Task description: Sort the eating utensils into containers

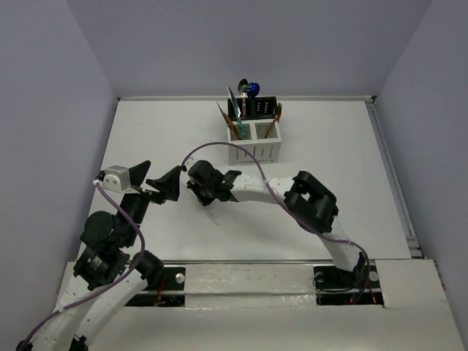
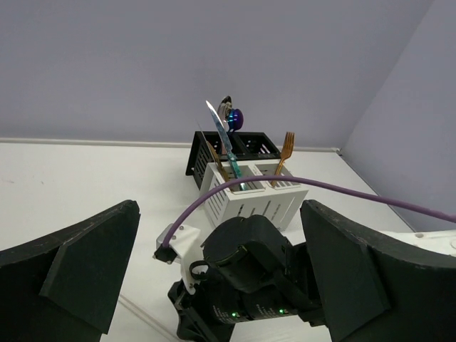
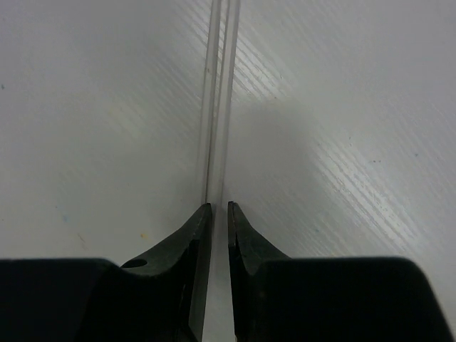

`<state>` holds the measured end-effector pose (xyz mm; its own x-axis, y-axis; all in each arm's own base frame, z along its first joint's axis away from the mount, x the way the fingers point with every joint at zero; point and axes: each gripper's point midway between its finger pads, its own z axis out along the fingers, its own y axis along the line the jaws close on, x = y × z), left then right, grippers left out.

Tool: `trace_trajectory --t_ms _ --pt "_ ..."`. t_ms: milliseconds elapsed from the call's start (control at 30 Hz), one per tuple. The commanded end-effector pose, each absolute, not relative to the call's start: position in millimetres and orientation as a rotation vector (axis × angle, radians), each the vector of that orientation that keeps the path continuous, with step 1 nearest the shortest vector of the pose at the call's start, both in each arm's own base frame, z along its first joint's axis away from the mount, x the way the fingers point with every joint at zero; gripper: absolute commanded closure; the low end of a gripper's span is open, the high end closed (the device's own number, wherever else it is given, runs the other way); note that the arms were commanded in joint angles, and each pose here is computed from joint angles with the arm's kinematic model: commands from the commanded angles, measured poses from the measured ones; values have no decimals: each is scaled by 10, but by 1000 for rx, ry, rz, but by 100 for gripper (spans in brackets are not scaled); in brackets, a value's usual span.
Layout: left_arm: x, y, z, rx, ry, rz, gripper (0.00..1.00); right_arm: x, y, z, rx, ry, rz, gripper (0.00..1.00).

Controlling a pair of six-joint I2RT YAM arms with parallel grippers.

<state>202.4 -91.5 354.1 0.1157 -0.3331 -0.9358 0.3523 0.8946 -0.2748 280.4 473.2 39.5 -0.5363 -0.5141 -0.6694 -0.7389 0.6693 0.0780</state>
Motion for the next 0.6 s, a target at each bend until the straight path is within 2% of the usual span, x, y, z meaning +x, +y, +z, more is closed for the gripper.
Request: trace_trajectory --t_ms 0,233,433,567 --pt "2011 -879 3608 -6 1327 -510 1 2873 4842 440 -930 2246 467 79" --pt "2011 -880 3605 -6 1329 -509 1 2826 4834 341 -923 2281 478 76" --pt "2007 -880 3612 -5 1326 -512 1 2927 4746 239 -900 2306 364 76" --pt "2005 -875 3611 -6 1326 -511 1 3010 4653 267 -860 2295 288 93"
